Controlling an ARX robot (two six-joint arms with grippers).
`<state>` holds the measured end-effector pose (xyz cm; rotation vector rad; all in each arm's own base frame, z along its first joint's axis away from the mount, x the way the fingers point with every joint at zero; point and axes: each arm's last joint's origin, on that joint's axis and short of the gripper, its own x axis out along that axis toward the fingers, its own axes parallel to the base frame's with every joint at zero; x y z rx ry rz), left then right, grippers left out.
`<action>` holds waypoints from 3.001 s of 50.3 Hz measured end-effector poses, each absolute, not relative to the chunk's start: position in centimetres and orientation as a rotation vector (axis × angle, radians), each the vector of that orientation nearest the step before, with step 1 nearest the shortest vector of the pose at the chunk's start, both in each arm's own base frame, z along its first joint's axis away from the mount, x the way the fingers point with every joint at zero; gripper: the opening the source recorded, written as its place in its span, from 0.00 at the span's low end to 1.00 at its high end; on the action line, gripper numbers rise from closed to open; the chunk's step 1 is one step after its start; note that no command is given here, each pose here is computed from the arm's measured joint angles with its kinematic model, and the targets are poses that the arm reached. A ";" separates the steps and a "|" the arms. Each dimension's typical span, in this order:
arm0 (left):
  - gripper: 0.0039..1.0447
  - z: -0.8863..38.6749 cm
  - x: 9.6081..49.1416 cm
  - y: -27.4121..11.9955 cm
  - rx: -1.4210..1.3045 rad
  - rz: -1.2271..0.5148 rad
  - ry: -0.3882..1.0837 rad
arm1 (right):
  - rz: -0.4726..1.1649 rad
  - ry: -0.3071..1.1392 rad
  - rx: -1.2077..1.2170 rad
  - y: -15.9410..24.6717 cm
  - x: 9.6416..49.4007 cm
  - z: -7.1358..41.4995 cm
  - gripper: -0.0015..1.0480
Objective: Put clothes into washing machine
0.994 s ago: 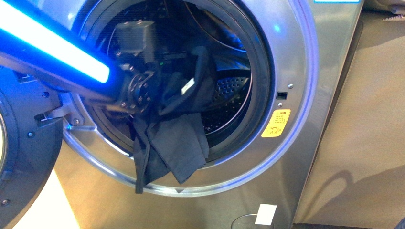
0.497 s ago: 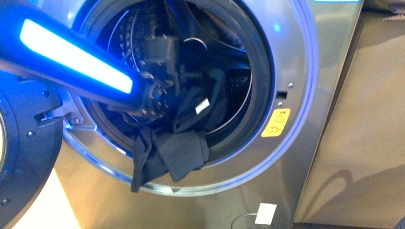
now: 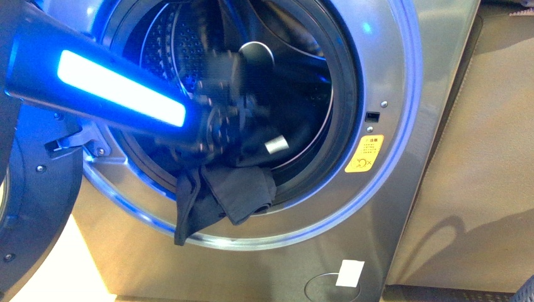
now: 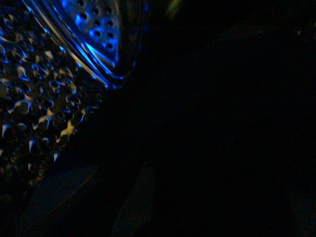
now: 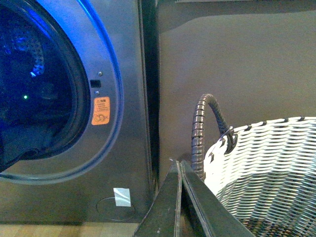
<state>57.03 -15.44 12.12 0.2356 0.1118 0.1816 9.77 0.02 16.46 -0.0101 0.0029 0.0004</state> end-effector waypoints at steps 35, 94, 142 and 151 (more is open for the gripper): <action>0.94 15.6 43.4 -13.0 0.191 -0.029 0.097 | 0.000 0.003 -0.010 0.0 9.8 16.5 0.02; 0.03 20.2 15.2 -1.3 -0.001 -0.004 0.000 | 0.000 0.003 -0.010 0.0 9.8 16.5 0.02; 0.03 16.9 11.5 0.0 -0.001 -0.002 -0.012 | 0.000 0.003 -0.010 0.0 9.8 16.5 0.92; 0.03 16.9 11.0 0.0 -0.001 -0.002 -0.011 | 0.000 0.003 -0.010 0.0 9.8 16.5 0.93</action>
